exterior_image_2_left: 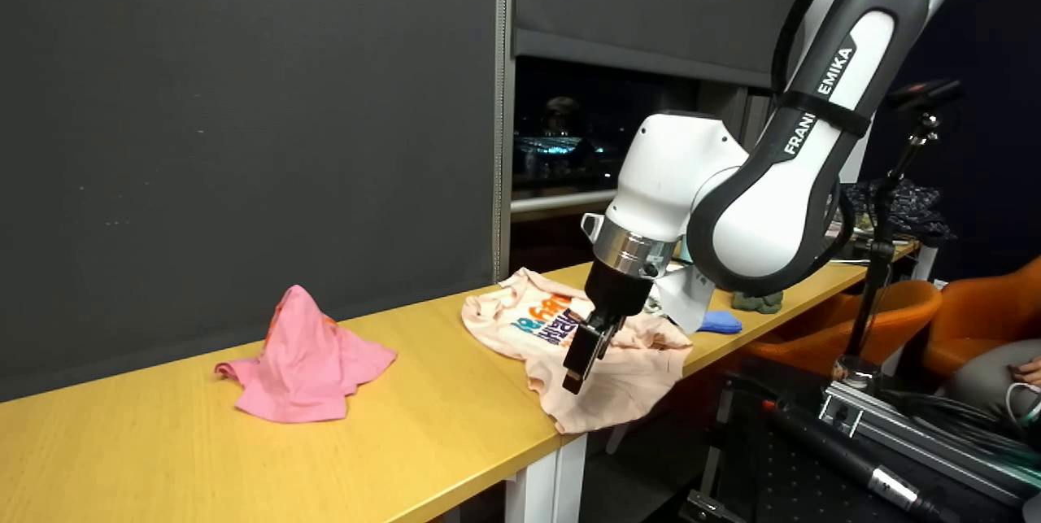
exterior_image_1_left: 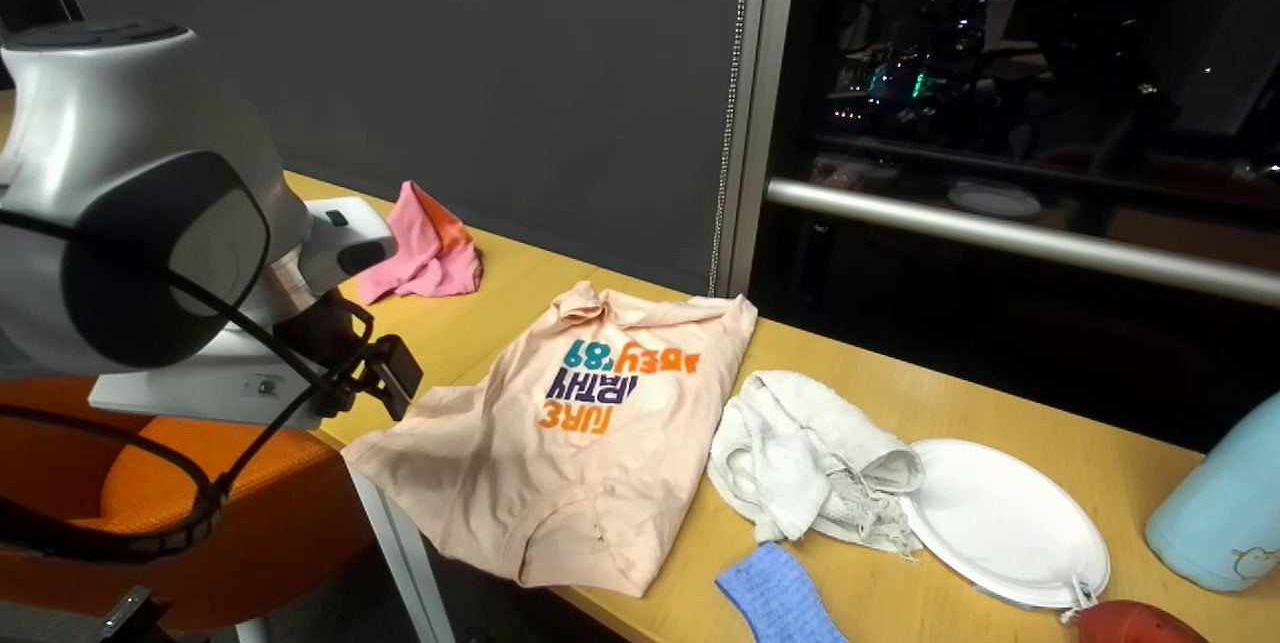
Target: Fold the peach t-shirt, move it to the left and then use the white towel to wipe the table
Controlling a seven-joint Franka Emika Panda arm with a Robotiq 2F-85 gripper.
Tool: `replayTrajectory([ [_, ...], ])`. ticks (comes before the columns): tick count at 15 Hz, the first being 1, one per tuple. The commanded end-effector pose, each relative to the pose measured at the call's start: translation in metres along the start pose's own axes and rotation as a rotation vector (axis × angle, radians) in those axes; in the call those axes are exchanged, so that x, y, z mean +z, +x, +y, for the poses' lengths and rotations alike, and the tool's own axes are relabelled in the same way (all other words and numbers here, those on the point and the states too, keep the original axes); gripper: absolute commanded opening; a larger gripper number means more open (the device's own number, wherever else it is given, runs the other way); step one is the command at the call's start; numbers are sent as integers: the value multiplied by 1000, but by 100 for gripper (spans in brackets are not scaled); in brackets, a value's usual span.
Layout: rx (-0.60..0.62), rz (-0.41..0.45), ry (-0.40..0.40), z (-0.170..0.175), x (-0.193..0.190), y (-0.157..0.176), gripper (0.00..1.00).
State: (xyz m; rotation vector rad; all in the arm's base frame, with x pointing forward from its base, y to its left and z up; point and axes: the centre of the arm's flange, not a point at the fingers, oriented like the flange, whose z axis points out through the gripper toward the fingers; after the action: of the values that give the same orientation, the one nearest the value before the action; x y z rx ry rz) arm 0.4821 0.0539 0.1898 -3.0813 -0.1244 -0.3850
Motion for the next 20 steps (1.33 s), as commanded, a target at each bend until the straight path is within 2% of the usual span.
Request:
replayTrajectory([
  [1,-16,-6,-48,2,4,-1,100],
  [4,6,-41,-77,18,17,1,100],
  [8,34,-46,-120,42,39,1,100],
  [13,75,32,-111,56,78,5,100],
  [18,115,112,-97,56,93,1,100],
  [19,124,125,-95,57,94,0,77],
  [20,125,132,-88,54,93,-1,72],
])
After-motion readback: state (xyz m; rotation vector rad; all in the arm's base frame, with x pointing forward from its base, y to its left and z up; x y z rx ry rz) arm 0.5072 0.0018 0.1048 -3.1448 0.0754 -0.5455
